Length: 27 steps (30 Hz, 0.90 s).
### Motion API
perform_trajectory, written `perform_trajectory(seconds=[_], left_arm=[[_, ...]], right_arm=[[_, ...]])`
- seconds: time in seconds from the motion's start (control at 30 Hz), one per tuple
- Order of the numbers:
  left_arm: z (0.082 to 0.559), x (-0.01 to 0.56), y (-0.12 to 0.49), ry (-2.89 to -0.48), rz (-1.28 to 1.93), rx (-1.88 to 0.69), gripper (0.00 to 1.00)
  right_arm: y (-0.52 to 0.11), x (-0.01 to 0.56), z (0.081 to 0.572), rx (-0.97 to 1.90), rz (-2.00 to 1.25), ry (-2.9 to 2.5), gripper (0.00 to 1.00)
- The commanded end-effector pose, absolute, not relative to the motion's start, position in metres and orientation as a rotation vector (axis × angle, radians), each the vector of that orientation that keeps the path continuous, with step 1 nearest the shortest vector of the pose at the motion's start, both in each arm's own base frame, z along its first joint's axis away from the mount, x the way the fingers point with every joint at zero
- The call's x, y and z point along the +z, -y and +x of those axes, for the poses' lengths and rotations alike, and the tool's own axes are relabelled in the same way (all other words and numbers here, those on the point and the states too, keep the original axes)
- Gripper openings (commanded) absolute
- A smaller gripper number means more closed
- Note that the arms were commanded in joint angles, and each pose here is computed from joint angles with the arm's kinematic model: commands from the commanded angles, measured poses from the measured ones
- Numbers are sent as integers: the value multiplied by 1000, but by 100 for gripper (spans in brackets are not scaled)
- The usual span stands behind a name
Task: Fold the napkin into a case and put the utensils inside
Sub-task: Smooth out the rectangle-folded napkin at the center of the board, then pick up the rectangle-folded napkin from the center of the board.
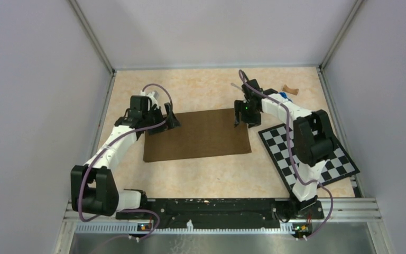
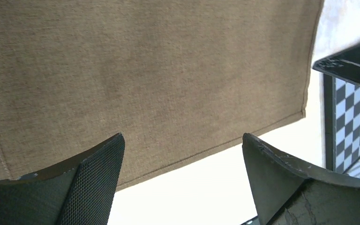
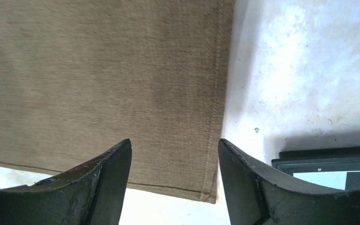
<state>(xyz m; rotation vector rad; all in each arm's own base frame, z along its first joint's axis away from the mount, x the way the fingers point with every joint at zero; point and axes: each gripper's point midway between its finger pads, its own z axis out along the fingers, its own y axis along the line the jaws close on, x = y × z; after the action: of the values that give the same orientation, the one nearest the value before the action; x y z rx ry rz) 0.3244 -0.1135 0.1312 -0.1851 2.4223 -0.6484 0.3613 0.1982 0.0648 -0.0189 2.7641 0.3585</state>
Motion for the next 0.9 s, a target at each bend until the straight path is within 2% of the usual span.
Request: perform_trajectory(seconds=[0.0,0.23,0.53,0.57,0.63,0.77,0.8,0.87], left_arm=[[313,155,127,-2348,-87,-738,99],[299,166,128,-2308,-35,-754,99],[291,171,126,-2288,-4,-742,99],[291,171,125,-2286,-5,-737,99],[292,169,124,-2293,-15,-727,99],[294,153,120,-2337,-66,-706,99],[294,147,119,-2352,-91,-697,99],[296,135,121,-2371,-131,-713,99]], right_arm=[[-187,57,353,235,-95,-2839,66],[-196,39,356,139,-127,-2868,64],[-194,2,358,44,-100,-2852,51],[-195,-3,357,50,-108,-2855,48],[-197,-6,360,53,-148,-2848,31],[-197,8,374,43,-285,-2771,4],[-195,14,379,22,-308,-2745,0],[-188,27,386,-30,-341,-2694,0]])
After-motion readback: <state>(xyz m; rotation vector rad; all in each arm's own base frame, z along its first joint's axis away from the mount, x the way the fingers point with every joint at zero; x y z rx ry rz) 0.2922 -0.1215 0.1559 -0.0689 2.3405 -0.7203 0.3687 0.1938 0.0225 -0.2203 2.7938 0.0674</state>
